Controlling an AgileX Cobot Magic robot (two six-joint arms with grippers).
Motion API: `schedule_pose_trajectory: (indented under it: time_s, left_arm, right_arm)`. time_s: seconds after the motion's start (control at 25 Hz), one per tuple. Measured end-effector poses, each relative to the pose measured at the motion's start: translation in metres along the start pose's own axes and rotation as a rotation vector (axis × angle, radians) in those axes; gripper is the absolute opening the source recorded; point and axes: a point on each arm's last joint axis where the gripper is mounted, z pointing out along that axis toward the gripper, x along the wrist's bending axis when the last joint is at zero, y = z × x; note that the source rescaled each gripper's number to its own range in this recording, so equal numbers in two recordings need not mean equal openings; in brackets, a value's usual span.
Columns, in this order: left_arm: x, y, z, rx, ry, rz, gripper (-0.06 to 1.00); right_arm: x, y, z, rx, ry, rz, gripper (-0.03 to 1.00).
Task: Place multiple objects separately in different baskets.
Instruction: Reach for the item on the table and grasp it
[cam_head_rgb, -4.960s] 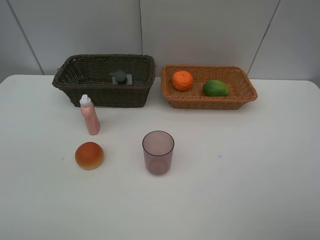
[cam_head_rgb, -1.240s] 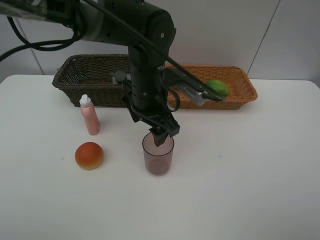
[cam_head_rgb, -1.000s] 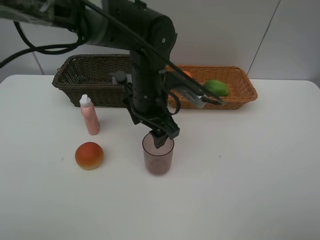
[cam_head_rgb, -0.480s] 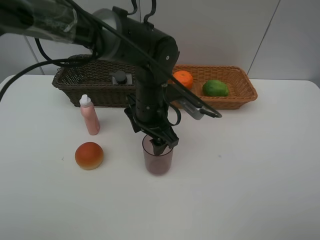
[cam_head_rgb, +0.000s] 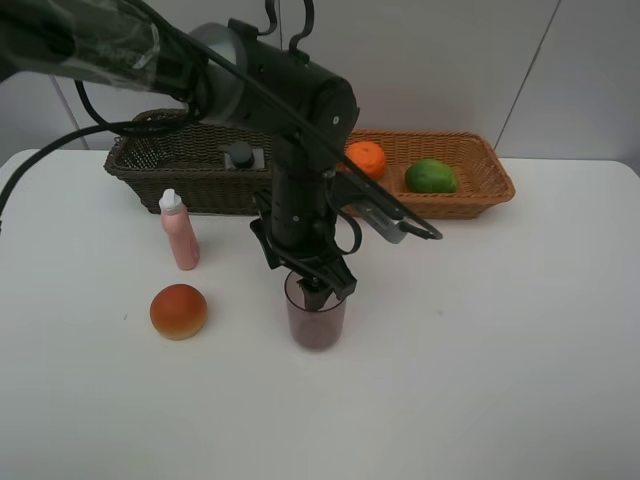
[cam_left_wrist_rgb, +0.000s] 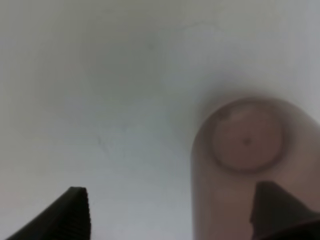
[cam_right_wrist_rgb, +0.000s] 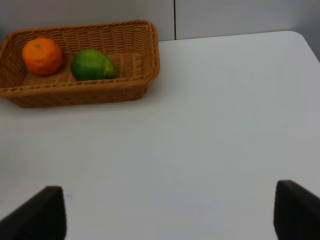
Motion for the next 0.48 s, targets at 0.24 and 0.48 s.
schedule_pose_trajectory:
  time_s: [0.24, 0.48]
  left_arm:
    - [-0.0001, 0.0000, 0.0000, 0.000, -0.001, 0.002, 0.05]
    - [-0.0001, 0.0003, 0.0000, -0.003, -0.001, 0.003, 0.00]
  right_arm:
    - [0.0000, 0.0000, 0.0000, 0.000, 0.000, 0.000, 0.84]
    - [0.0000, 0.0000, 0.0000, 0.000, 0.000, 0.000, 0.84]
